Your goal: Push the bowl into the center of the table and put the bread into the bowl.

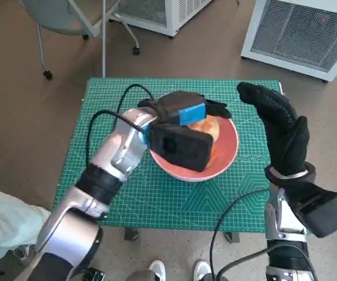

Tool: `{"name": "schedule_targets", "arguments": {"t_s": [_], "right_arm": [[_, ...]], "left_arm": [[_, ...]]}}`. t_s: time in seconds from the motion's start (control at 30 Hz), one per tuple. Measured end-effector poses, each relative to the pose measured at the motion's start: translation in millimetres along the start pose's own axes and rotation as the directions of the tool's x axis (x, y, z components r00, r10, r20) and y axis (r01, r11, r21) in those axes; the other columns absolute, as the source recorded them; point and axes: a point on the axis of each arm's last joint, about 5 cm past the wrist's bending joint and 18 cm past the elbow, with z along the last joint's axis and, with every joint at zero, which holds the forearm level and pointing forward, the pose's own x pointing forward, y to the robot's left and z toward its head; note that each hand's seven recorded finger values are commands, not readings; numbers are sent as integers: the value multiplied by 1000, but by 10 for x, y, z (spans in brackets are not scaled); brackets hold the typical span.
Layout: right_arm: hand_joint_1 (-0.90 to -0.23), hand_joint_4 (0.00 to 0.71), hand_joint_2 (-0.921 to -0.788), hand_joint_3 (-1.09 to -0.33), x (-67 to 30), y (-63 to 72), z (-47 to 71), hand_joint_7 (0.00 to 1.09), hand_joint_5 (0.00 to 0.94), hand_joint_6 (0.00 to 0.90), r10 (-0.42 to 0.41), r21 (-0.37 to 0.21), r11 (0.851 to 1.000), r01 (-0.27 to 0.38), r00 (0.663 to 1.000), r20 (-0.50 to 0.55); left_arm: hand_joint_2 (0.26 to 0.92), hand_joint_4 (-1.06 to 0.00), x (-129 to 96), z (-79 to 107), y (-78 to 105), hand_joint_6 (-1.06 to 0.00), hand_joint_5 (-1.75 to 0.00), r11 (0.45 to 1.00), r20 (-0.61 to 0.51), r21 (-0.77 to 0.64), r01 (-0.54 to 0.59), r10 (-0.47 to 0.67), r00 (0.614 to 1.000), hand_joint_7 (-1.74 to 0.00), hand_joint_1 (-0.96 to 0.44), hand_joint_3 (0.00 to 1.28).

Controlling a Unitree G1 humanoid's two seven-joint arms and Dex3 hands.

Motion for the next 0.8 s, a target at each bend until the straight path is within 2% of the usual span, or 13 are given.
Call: {"name": "schedule_targets", "arguments": {"t_s": [0.2,0.37,0.6,0.8], "right_arm": [[-746,143,-921,-762,9,0,2,462,8,-1,-6,-1,1000,6,1000,3],[-747,146,-921,-761,19,-2,5,459,8,-1,-7,-2,1000,7,1000,6],[-745,144,-921,-760,36,-11,14,461,6,-1,-7,-6,1000,7,1000,11],[-739,142,-921,-760,66,-27,46,477,4,-1,-7,-14,1000,7,1000,18]], "left_arm": [[842,-3,-102,-108,-4,-159,1,996,50,-88,-30,35,998,-2,-544,15],[864,0,-201,-193,0,-146,1,987,105,-147,-70,86,991,-2,-601,20],[892,-30,-402,-313,103,-203,-12,950,181,-283,-129,185,966,-30,-538,21],[914,-95,-596,-459,151,-284,-29,863,217,-453,-223,350,911,-65,-465,33]]}}
